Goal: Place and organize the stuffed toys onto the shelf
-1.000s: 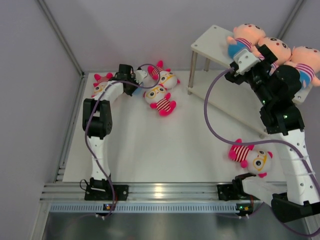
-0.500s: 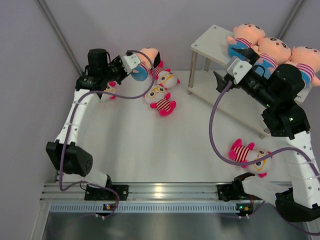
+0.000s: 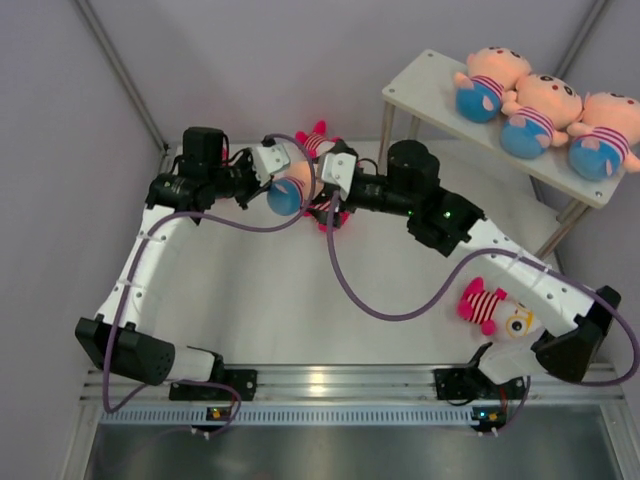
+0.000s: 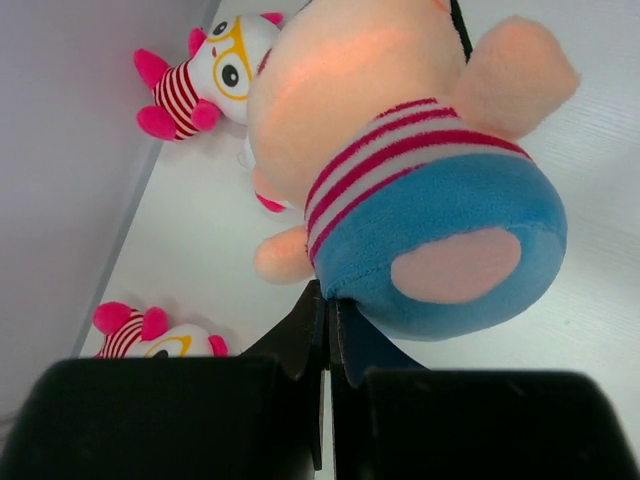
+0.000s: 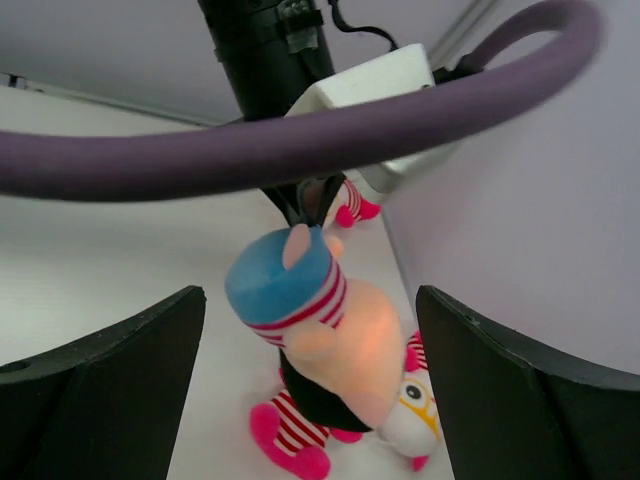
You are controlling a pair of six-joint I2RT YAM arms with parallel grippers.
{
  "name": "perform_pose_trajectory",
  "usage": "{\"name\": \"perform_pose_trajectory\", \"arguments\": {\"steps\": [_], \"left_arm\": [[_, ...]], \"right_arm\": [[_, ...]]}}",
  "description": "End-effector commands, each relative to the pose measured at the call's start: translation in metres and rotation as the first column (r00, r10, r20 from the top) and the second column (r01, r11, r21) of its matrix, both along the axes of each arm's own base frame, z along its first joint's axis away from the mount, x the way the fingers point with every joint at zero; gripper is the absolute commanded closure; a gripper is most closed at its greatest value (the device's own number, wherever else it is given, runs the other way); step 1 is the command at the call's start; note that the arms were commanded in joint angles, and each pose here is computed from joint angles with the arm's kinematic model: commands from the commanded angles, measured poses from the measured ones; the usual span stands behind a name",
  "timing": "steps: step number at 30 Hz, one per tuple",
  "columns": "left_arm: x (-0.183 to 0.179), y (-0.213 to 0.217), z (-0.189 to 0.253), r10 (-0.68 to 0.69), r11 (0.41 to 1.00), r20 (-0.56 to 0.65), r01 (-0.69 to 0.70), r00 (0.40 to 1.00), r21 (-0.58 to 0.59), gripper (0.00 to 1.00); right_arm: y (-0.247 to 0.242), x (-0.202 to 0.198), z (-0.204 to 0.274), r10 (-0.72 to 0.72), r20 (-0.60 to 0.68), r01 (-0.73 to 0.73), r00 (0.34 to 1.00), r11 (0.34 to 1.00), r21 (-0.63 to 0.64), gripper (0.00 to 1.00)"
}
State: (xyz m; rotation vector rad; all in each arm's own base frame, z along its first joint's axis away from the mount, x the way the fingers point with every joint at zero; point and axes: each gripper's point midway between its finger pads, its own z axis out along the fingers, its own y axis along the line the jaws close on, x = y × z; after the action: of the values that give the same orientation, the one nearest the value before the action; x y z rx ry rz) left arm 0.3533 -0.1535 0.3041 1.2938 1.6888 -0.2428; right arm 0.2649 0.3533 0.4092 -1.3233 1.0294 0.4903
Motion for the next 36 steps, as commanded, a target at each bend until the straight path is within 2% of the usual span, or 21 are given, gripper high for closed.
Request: {"name": "perform_pose_trajectory", "arguments": {"steps": [1,8,16,22,30,36], "left_arm": [[-0.021,-0.004,0.036,-0.011,0.997,0.05,0.015,0.999,-0.08,1.0],[-0.029,-0.007,0.037,-0.007,0.993,0.021,0.01,1.0,-0.12,1.0],[-0.036,-0.011,0.044,-0.022,0.988,0.011,0.023,1.0,-0.151,1.0],[-0.039,-0.008,0.038,-0.031,0.992,0.014,0.032,0.999,-0.121,1.0],[-0.035,-0.007,0.028,-0.039,0.995,0.009,0.04,0.999,-0.092,1.0],[-0.036,-0.007,0.023,-0.053,0.995,0.008,0.054,0.999,-0.085,1.0]], "right_arm": [[0.034,-0.014,0.027,0.078,0.005,-0.078,0.997,0.989,0.127,0.14],[0.058,0.006,0.01,0.046,-0.143,-0.01,0.989,0.971,0.239,0.14],[0.068,0.022,-0.026,0.029,-0.183,0.008,0.983,0.98,0.199,0.15],[0.039,-0.005,-0.023,0.255,-0.186,-0.196,0.949,0.938,0.285,0.15],[0.036,0.007,-0.03,0.232,-0.203,-0.176,0.951,0.949,0.261,0.15],[0.043,0.04,-0.035,0.111,-0.211,-0.067,0.971,0.977,0.204,0.15]]}}
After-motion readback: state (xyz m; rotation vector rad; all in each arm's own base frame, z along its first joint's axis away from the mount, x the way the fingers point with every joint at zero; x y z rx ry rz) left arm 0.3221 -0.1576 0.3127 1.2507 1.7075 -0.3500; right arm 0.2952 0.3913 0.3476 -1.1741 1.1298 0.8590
